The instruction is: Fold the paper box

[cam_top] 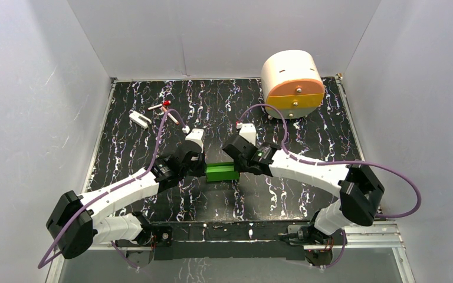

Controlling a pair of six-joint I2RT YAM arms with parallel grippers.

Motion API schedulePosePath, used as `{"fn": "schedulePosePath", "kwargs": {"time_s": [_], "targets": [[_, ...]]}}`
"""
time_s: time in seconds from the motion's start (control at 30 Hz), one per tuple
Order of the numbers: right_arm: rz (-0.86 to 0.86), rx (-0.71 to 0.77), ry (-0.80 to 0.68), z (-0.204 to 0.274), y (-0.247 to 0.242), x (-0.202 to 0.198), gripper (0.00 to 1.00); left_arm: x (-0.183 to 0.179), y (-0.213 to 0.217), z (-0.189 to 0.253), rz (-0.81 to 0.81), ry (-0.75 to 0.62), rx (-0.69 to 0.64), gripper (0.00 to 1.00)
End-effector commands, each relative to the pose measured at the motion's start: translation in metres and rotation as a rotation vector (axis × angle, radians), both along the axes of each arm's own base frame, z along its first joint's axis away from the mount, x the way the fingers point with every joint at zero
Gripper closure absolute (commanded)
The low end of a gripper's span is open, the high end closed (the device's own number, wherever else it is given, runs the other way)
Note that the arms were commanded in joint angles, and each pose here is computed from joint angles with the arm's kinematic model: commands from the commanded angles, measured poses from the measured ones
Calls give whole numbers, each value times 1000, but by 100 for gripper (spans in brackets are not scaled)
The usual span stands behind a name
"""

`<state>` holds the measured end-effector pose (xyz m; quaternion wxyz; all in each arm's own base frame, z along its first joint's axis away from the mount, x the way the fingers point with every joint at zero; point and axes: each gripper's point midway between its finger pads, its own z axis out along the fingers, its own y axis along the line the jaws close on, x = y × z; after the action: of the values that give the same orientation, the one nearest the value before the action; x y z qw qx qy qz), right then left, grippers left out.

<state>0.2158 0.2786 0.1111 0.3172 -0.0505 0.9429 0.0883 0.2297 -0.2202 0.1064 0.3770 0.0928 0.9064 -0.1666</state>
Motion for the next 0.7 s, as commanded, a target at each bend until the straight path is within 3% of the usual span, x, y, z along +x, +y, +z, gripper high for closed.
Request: {"fn": "schedulePosePath", "kwargs": {"time_s": [0.0, 0.67], "targets": [[29, -13, -72, 11, 11, 6, 100, 2, -3, 7, 7, -27, -27, 100], [24, -42, -84, -10, 11, -6, 100, 1, -3, 10, 36, -44, -54, 100]]}}
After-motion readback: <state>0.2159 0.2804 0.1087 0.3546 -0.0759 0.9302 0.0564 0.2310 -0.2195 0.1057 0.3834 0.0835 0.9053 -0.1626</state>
